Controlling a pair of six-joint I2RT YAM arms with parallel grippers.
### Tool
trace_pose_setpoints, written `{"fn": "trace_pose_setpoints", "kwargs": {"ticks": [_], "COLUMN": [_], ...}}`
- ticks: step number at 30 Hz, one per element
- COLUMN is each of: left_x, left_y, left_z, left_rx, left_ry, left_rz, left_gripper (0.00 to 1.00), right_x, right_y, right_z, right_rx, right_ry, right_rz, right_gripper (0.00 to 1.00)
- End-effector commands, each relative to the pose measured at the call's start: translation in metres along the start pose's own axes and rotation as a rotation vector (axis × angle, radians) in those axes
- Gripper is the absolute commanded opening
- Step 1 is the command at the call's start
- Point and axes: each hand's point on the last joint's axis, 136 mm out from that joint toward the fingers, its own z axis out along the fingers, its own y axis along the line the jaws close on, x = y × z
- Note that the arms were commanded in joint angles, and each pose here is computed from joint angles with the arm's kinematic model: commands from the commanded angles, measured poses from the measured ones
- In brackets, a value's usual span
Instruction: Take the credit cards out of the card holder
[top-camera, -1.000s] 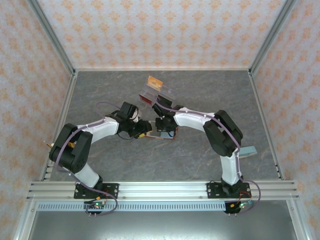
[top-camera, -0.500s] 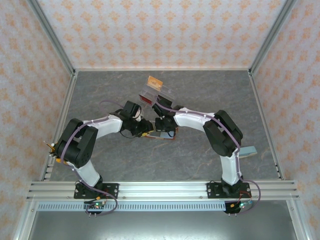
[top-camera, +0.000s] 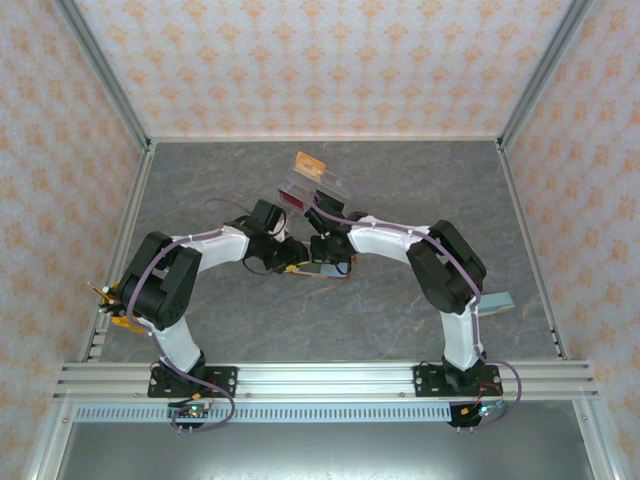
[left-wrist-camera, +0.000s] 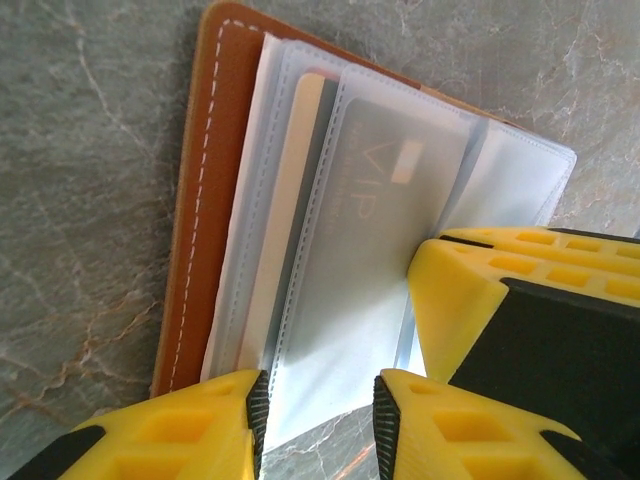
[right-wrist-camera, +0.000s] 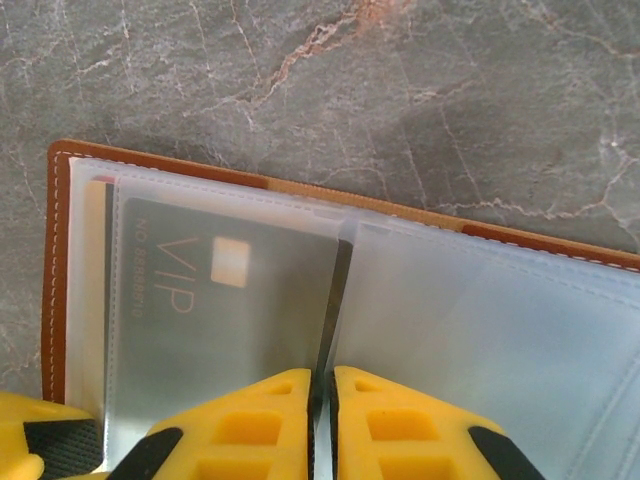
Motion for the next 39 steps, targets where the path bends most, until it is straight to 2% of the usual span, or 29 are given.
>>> {"fn": "trace_pose_setpoints", "kwargs": {"ticks": [1,4,8,12,21,29,37,39], "left_x": [0.005,0.007,0.004,0.005,0.013,0.011,0.007,0.006], "left_y": [0.007,0.006,0.02,0.025,0.003,-0.014,-0.026,-0.03], "left_z": [0.005,0.005,0.001,0.002,0.014,0.008,0.0,-0.002], "left_rx": [-0.05,-0.05,-0.138,-0.161,-0.023,0.043,0.082,0.098], "left_ry": [0.036,0.047,0.03,0.035,0.12,0.117,0.09,0.081], "left_rz": [0.021,0.023,0.028,0.037,0.059,0.083,0.108,0.11], "left_gripper": [0.37,0.37,0.38,0.39,0.35,0.3,0.27,0.27], "right_x": [0.024,0.024,0.025,0.025,0.026,0.023,0.003,-0.004], "right_y": [-0.034,-0.034,-0.035,-0.035,-0.034,-0.028,-0.013,-0.007], "right_z": [0.019,0.019,0.019,0.019,0.021,0.017,-0.008,-0.02], "right_rx": [0.11,0.111,0.112,0.11,0.105,0.079,0.003,-0.034], "right_ry": [0.074,0.074,0.072,0.072,0.077,0.066,-0.025,-0.066], "right_rz": [0.024,0.025,0.029,0.027,0.025,0.031,0.046,0.059], "right_gripper": [0.13,0.13,0.12,0.1,0.09,0.09,0.1,0.14]}}
